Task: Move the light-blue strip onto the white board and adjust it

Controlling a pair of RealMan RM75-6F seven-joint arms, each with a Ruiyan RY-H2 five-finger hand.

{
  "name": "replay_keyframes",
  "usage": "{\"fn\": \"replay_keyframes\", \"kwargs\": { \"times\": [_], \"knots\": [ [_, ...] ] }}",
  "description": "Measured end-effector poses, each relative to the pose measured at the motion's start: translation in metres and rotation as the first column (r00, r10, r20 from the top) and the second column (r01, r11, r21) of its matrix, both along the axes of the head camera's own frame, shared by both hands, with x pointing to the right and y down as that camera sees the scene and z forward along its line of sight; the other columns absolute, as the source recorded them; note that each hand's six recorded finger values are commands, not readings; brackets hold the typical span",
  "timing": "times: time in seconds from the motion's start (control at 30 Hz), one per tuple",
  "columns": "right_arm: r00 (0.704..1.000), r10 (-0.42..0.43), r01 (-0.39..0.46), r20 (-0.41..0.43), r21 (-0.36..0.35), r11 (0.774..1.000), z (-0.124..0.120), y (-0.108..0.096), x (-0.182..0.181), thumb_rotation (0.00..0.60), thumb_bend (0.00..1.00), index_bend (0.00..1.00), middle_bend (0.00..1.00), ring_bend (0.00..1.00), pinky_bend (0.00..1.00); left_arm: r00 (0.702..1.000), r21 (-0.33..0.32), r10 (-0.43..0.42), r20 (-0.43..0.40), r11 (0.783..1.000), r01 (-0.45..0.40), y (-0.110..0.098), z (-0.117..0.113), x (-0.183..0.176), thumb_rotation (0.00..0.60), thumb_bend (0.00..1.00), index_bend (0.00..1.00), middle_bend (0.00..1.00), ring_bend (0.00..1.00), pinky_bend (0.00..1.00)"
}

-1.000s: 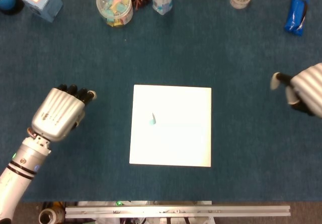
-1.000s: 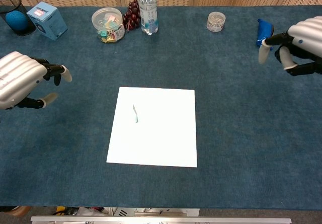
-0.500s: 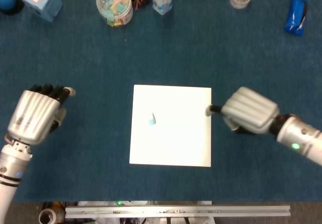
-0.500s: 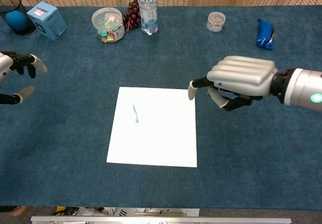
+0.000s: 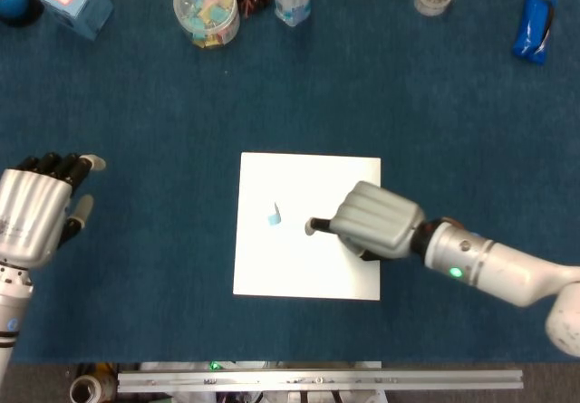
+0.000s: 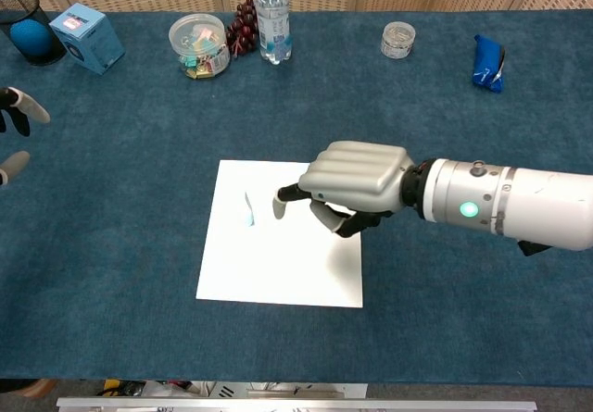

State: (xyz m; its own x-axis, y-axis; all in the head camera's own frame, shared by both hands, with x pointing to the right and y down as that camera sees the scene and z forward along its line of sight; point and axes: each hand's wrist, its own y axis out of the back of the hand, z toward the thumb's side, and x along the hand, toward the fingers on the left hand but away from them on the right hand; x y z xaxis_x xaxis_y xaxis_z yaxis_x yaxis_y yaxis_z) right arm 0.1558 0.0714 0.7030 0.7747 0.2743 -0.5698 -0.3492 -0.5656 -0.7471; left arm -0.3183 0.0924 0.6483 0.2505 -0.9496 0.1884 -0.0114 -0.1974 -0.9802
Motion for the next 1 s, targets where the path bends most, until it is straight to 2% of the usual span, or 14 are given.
{"fn": "replay_keyframes", "kwargs": {
  "times": [0.23, 0.4, 1.0],
  "knots": [
    [0.998, -0.045, 0.045, -0.036, 0.015, 0.999, 0.020, 0.009, -0.018, 0.600, 1.00, 0.28, 1.00, 1.00, 1.00, 1.000, -0.005, -0.005, -0.006, 1.000, 0.005, 0.001, 0.000, -0.002, 0.600, 0.33, 0.36, 0.47, 0.45, 0.55],
    [0.998, -0.043, 0.045, -0.054, 0.022, 0.999, 0.032, 0.012, -0.030, 0.600, 1.00, 0.28, 1.00, 1.00, 1.00, 1.000, -0.010, -0.002, -0.012, 1.000, 0.002, 0.002, 0.001, -0.002, 0.600, 0.33, 0.36, 0.47, 0.45, 0.55],
    [0.994, -0.007, 0.017, -0.111, 0.092, 0.996, 0.056, 0.001, -0.051, 0.600, 1.00, 0.28, 1.00, 1.00, 1.00, 0.999, -0.023, 0.009, -0.031, 1.000, -0.009, 0.002, 0.000, -0.003, 0.600, 0.34, 0.36, 0.47, 0.45, 0.55]
  ]
}}
